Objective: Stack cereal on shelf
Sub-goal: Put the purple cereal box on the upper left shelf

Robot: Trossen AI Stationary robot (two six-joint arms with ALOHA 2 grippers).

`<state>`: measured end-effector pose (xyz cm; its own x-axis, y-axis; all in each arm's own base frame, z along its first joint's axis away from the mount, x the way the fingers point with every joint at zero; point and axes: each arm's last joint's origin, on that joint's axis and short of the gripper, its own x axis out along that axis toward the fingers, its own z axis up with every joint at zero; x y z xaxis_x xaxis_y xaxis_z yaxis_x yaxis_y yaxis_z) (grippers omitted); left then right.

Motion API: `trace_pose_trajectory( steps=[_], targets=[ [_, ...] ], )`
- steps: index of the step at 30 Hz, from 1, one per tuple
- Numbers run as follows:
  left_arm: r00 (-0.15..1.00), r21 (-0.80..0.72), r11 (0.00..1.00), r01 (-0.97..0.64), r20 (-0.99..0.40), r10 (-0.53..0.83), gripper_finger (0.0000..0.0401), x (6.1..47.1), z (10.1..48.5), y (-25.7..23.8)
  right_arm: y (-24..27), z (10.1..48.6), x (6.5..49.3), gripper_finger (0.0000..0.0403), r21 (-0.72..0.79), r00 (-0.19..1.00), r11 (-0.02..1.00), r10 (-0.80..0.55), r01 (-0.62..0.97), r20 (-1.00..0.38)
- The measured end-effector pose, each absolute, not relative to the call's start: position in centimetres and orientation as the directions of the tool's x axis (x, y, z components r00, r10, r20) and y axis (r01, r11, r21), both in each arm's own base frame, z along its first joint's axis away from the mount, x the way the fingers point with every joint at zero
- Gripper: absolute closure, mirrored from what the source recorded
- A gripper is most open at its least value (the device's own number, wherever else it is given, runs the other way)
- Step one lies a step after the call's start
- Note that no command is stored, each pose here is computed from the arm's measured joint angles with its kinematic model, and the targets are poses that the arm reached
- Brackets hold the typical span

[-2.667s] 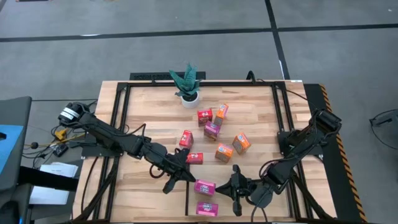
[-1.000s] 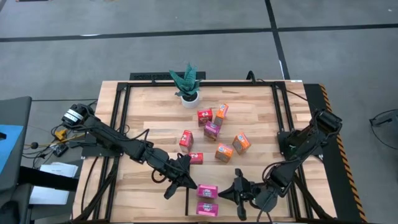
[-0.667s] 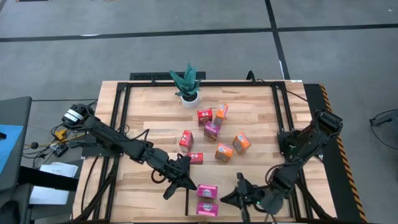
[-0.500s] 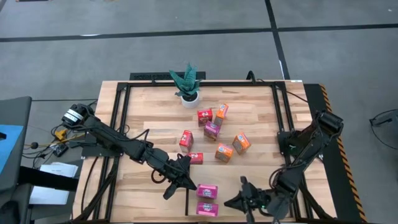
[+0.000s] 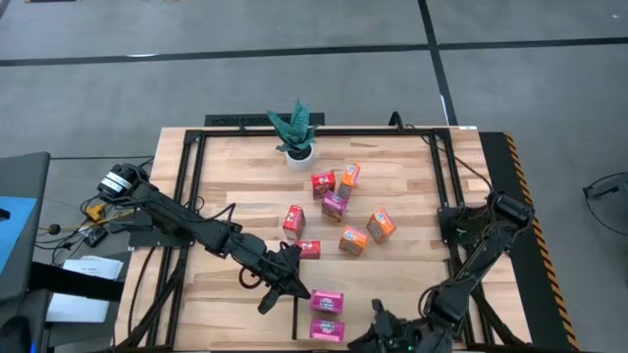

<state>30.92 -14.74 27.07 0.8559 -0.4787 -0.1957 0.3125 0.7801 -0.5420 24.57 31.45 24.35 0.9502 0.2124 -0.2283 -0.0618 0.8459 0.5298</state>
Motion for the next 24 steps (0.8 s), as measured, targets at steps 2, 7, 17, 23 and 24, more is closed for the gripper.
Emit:
trace_pose_trajectory(
  steps=[2, 7, 17, 23, 24],
  targets=[
    [0.857, -0.542, 0.781, 0.31, -0.195, -0.476, 0.0401, 30.9, 27.1, -14.7, 32.1, 24.5, 24.5, 0.0386, 0.534, 0.95, 0.843, 0.212, -0.059, -0.229],
    [0.858, -0.544, 0.78, 0.308, -0.194, -0.475, 0.0401, 30.9, 27.1, -14.7, 33.3, 23.6, 26.1, 0.0385, 0.518, 0.946, 0.853, 0.213, -0.058, -0.245],
    [0.858, -0.558, 0.773, 0.303, -0.194, -0.476, 0.0401, 30.9, 27.1, -14.7, 33.3, 23.2, 27.7, 0.0383, 0.455, 0.951, 0.89, 0.149, -0.009, -0.272],
    [0.858, -0.557, 0.773, 0.302, -0.193, -0.475, 0.0401, 30.9, 27.1, -14.7, 32.8, 23.1, 28.1, 0.039, 0.436, 0.954, 0.9, 0.11, 0.024, -0.279],
    [0.859, -0.557, 0.774, 0.303, -0.193, -0.475, 0.0401, 30.9, 27.1, -14.7, 32.7, 23.1, 28.2, 0.0391, 0.436, 0.954, 0.9, 0.107, 0.026, -0.279]
  ],
)
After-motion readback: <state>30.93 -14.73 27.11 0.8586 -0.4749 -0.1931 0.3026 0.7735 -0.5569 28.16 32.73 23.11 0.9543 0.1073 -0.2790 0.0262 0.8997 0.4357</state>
